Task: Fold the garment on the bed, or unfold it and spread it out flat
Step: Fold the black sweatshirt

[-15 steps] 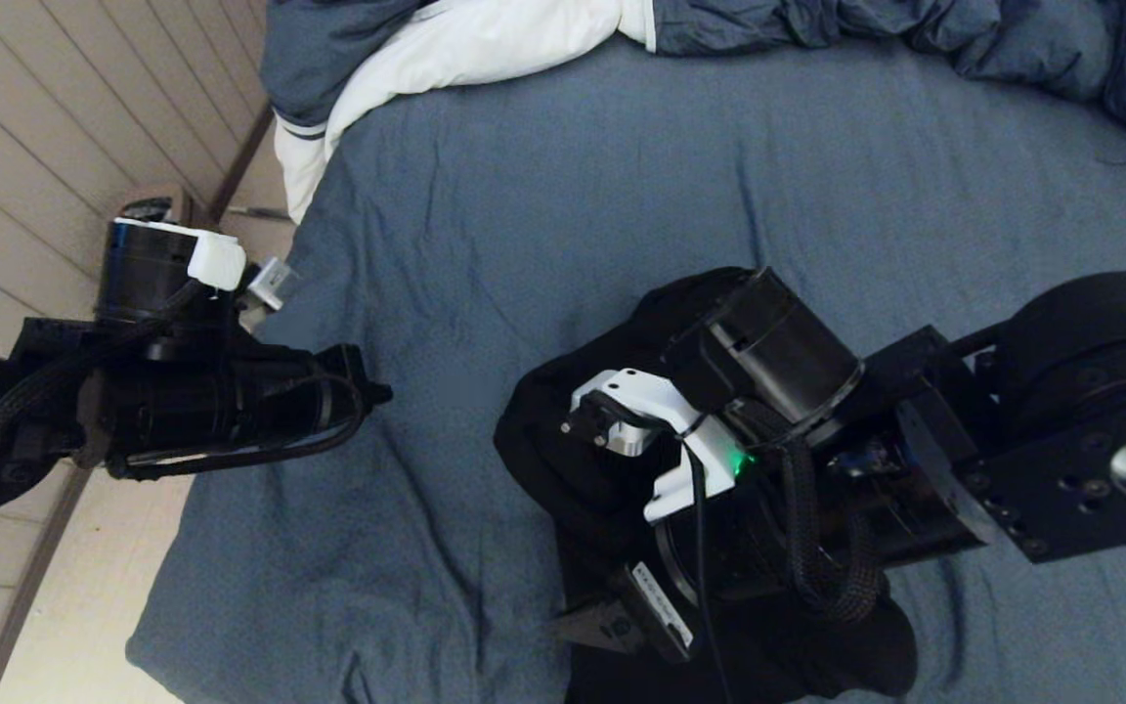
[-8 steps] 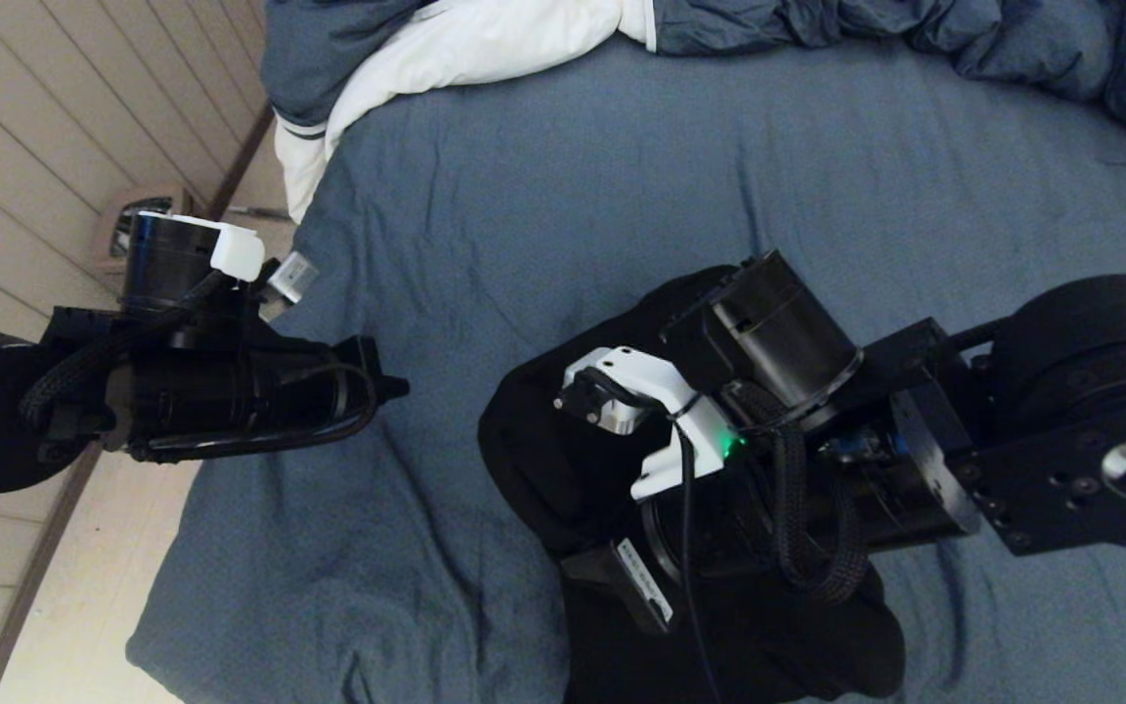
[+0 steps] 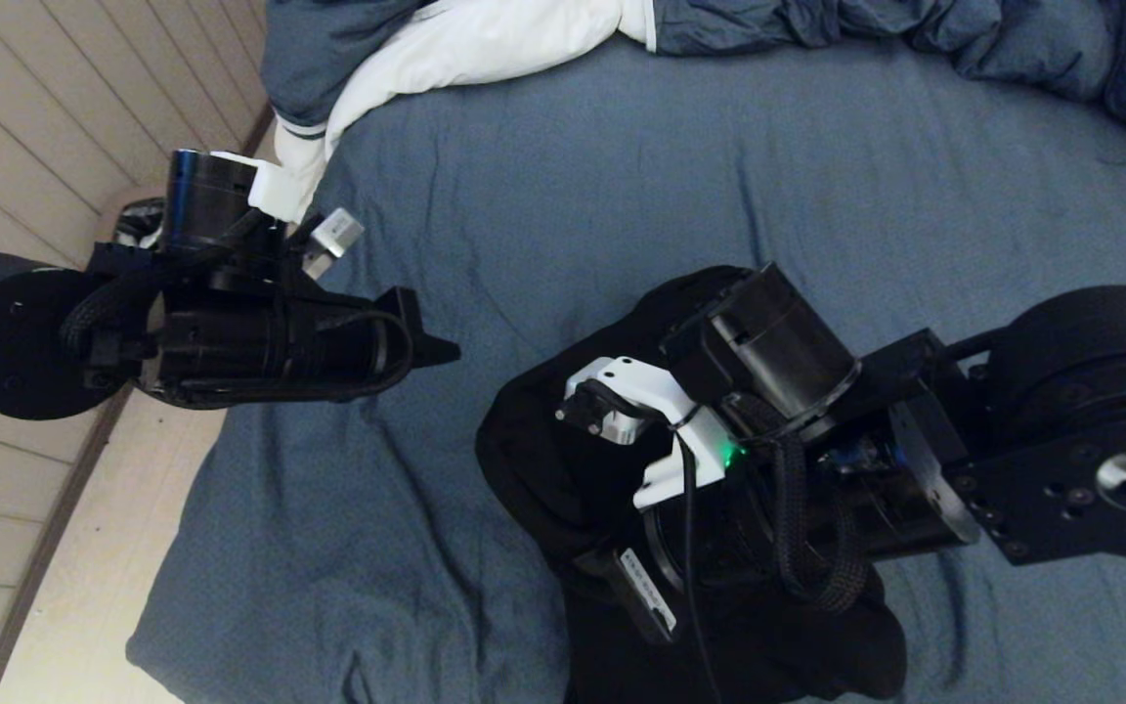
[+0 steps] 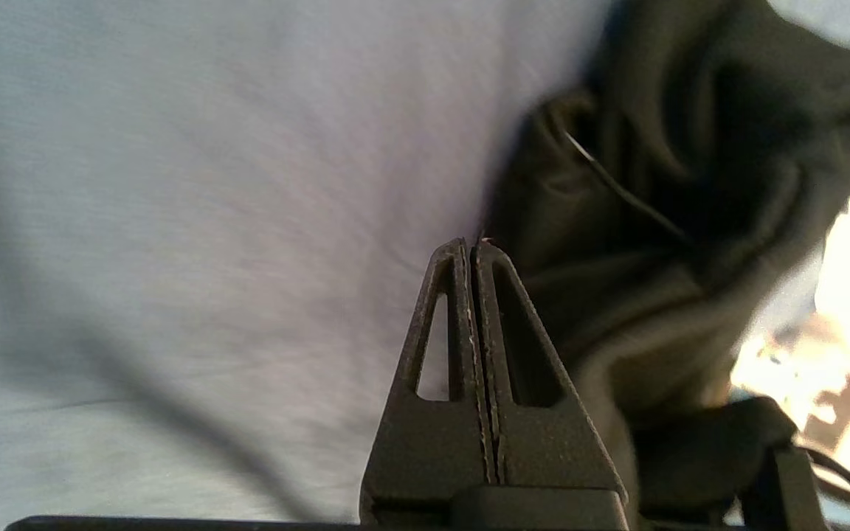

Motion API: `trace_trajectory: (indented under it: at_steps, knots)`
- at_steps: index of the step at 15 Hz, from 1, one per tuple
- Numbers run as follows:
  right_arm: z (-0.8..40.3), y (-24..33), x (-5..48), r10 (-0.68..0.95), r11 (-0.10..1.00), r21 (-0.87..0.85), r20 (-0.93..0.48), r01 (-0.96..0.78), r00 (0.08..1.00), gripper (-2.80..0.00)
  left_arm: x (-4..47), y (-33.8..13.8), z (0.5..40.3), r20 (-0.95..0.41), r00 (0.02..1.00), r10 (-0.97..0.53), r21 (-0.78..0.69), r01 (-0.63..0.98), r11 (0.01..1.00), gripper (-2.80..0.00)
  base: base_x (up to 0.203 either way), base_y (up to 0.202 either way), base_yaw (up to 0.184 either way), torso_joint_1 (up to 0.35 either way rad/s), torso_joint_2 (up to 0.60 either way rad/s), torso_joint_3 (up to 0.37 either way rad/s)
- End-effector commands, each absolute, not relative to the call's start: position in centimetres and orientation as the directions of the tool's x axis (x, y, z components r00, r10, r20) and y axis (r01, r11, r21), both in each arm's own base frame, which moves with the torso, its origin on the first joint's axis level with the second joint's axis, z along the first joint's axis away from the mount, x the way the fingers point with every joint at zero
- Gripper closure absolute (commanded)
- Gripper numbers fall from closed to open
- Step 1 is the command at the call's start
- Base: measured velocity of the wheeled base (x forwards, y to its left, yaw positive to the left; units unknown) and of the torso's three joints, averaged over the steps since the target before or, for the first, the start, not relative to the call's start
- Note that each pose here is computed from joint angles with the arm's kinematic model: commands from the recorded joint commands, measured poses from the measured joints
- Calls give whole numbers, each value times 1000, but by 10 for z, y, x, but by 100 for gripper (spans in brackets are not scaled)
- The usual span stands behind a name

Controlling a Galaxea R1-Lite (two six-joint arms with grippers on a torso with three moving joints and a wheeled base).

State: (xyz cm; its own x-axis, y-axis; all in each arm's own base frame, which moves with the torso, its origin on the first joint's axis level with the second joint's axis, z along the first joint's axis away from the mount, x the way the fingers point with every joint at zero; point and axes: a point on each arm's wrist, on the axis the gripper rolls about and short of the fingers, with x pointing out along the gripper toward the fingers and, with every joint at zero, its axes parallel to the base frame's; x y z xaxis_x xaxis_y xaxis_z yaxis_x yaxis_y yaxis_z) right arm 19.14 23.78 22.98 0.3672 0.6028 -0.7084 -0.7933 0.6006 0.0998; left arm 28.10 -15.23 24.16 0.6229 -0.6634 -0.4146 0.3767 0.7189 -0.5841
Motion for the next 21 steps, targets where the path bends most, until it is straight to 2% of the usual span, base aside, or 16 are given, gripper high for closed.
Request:
trace_trajectory:
  at_steps: [1, 3, 8, 11, 14, 16, 21]
  knots:
    - [228, 238, 192, 598, 603, 101, -713, -792, 365, 0, 269, -176, 235, -435, 556, -708, -589, 419, 691, 0, 0, 0, 0, 0, 0, 0]
    - [228, 237, 194, 595, 608, 101, -714, -787, 368, 0, 262, -189, 232, -444, 519, -731, -591, 444, 674, 0, 0, 0, 0, 0, 0, 0]
    - [224, 237, 199, 586, 618, 102, -721, -780, 370, 0, 248, -180, 247, -407, 538, -738, -593, 459, 662, 0, 0, 0, 0, 0, 0, 0]
    - [221, 238, 200, 581, 619, 102, -727, -779, 366, 0, 237, -166, 272, -338, 579, -742, -587, 486, 647, 0, 0, 0, 0, 0, 0, 0]
    - [222, 238, 200, 581, 619, 102, -726, -778, 368, 0, 227, -160, 279, -332, 572, -750, -589, 495, 638, 0, 0, 0, 0, 0, 0, 0]
    - [223, 238, 201, 582, 620, 101, -724, -778, 370, 0, 224, -173, 267, -367, 526, -767, -592, 504, 629, 0, 0, 0, 0, 0, 0, 0]
    - [224, 236, 204, 582, 632, 106, -720, -767, 379, 0, 234, -207, 204, -515, 406, -755, -590, 471, 656, 0, 0, 0, 0, 0, 0, 0]
